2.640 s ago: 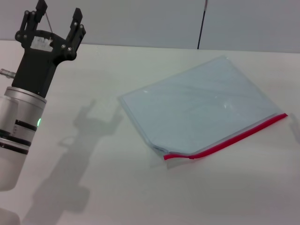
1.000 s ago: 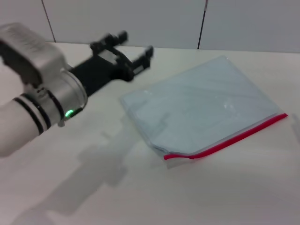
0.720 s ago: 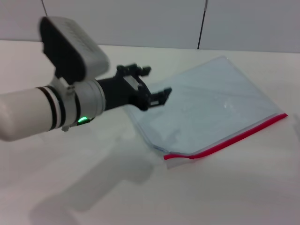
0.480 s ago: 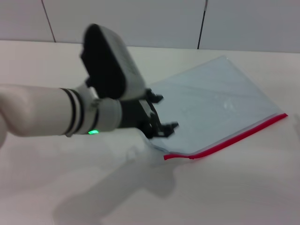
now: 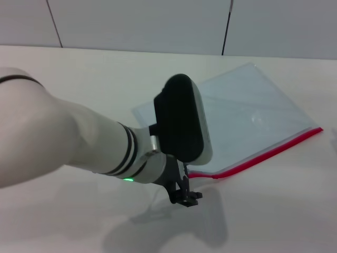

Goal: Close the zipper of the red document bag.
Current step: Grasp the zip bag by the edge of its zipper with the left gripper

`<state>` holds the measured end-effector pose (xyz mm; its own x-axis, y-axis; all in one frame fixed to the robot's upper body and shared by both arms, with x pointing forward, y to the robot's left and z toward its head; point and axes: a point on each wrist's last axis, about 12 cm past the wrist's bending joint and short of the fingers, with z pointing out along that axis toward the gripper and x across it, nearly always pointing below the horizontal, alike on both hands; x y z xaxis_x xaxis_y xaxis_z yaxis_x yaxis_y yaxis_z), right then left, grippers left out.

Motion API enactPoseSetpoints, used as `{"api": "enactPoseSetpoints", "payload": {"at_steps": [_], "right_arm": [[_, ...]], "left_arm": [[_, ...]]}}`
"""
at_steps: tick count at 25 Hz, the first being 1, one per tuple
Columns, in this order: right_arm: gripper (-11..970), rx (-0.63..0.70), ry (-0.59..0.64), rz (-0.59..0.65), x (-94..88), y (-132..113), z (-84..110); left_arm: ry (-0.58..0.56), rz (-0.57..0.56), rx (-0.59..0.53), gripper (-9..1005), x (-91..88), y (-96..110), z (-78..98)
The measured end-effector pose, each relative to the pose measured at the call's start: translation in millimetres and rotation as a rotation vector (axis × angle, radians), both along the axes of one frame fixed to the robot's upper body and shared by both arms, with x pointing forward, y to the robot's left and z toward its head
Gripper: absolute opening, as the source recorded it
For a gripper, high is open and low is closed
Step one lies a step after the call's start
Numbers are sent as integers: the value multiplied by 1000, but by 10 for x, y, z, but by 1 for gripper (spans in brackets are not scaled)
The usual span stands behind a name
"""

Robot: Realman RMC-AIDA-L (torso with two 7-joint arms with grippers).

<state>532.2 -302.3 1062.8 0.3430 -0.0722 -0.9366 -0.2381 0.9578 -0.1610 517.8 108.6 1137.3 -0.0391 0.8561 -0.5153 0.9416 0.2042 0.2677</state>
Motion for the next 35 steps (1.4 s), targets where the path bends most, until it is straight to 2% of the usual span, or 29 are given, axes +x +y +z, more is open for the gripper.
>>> {"api": "enactPoseSetpoints", "payload": {"at_steps": [3,11,21,27,35], "right_arm": [[619,-1,0,1,0,1,0],[618,-3,-2,8,13,16,8],[618,-2,-4,15,20,32,13],[618,2,-6,9,10,21,11],[617,3,-7,8,9,20,12]], "left_arm": [[-20,3,42,753,-1,-24,-39],[-72,-15,104,675,3,-39,-119],[-161,-59,81,649,84,-51,-166],[-195,-79,71,657,111,-79,-324],[-230,-81,53,652,136,-90,-393]]}}
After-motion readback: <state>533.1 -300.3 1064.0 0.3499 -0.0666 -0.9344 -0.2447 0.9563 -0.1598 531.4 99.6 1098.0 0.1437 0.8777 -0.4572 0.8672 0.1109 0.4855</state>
